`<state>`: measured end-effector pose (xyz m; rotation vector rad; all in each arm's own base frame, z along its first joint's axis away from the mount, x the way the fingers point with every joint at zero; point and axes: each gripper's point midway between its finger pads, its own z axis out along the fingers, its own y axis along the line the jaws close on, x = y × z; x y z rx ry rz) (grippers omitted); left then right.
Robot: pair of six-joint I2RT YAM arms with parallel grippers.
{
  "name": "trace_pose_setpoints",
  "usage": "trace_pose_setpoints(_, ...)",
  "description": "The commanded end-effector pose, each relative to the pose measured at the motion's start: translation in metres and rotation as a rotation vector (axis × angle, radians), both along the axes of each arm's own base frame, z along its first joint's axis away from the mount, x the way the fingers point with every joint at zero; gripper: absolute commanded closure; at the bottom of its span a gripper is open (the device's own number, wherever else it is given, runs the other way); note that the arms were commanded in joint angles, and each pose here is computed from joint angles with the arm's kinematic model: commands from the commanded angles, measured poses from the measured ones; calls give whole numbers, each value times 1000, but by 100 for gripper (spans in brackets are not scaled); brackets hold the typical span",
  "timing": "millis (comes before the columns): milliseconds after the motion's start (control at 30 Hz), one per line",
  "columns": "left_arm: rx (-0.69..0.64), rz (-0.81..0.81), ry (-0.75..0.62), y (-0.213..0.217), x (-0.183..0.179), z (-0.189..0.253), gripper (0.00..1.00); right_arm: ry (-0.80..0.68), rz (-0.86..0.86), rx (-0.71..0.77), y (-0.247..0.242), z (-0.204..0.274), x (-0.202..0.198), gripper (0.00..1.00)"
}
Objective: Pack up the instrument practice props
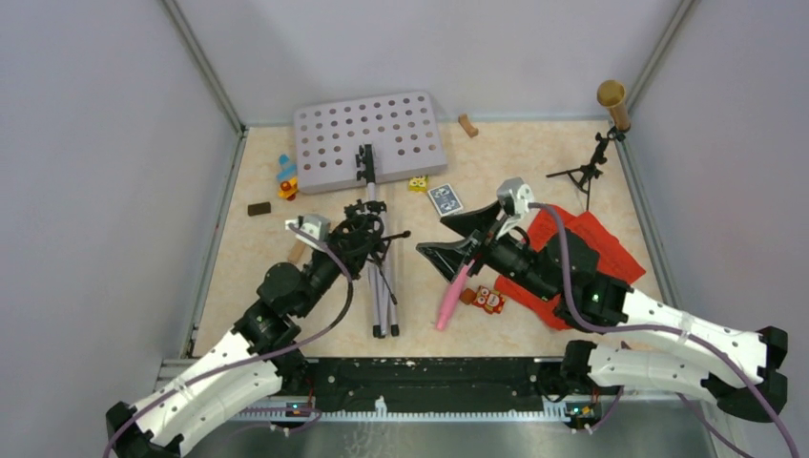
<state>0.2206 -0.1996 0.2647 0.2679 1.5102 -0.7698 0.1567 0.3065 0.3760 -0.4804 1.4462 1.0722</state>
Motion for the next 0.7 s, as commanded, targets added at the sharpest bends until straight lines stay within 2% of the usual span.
trace_pose_setpoints(0,-86,338,-66,63,19,16,100,-5,9,-40,-14,-22,-9,20)
trace_pose_setpoints(167,-102,606,-49,114,26,8,100,5,-29,-71,-25,-38,-6,20)
trace_pose_setpoints(333,-75,814,-21,144,38,-9,100,5,-49,-117,-26,-50,-2,19)
trace_pose_setpoints(533,-102,914,42,171,72,-41,100,8,-63,-155,-28,-60,0,19)
trace_pose_setpoints(667,-112,964,23,187,85,-51,100,0,-66,-171,-29,-66,1,19)
